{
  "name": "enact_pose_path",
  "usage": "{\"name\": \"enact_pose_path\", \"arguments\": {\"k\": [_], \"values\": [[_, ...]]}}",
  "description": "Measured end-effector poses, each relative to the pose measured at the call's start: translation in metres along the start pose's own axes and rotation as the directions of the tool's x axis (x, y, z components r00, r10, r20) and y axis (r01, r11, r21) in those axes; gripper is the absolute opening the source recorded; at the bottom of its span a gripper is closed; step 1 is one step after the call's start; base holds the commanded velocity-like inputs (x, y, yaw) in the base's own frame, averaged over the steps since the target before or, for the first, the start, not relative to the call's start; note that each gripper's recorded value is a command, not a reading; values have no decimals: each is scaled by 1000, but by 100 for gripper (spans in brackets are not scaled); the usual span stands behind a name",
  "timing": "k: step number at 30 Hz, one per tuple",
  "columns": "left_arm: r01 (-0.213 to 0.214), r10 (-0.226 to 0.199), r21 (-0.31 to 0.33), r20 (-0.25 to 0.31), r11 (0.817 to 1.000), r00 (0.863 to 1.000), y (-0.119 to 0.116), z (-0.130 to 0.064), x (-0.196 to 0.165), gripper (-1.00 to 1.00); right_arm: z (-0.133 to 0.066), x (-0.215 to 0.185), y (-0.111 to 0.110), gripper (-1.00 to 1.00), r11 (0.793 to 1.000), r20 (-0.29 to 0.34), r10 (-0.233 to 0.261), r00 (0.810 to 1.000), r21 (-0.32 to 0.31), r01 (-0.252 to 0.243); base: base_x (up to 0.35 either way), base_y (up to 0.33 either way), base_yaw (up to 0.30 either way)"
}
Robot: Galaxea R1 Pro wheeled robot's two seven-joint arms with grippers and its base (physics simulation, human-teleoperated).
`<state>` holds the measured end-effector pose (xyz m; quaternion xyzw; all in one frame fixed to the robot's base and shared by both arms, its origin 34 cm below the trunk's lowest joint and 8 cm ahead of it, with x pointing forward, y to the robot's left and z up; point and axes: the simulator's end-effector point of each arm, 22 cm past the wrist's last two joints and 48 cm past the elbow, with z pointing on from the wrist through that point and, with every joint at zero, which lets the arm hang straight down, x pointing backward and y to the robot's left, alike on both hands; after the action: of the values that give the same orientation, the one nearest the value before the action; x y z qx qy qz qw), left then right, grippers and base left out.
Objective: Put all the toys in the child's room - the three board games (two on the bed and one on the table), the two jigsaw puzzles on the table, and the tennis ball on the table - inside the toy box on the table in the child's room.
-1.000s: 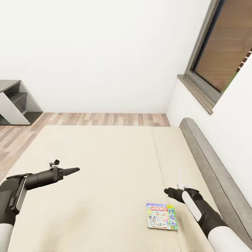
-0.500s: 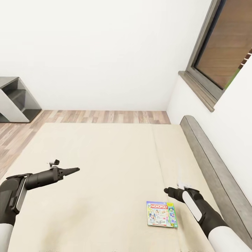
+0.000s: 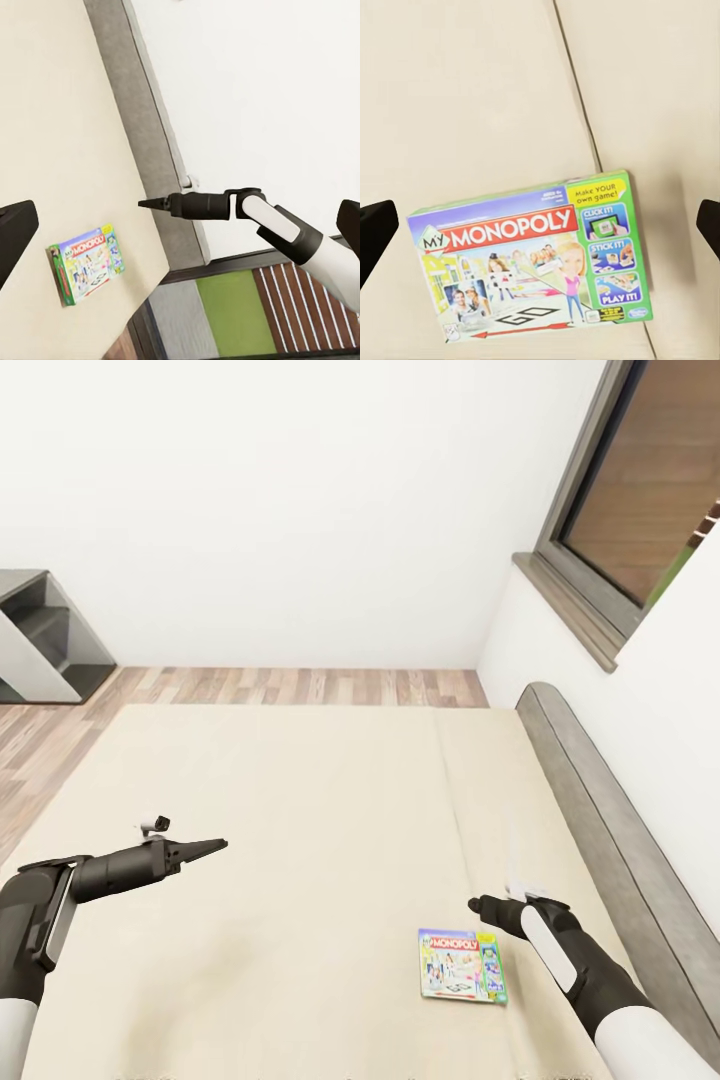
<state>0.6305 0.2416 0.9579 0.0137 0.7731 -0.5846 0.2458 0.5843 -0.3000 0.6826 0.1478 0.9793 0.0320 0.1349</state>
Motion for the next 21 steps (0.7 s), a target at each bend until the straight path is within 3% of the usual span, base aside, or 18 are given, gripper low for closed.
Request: {"name": "enact_pose_path", "arguments": {"k": [21], "values": [[30, -30, -12, -11, 999, 999, 16, 2, 8, 100, 12, 14, -8, 100, 1000, -27, 3, 1000, 14, -3, 0, 0, 0]]}}
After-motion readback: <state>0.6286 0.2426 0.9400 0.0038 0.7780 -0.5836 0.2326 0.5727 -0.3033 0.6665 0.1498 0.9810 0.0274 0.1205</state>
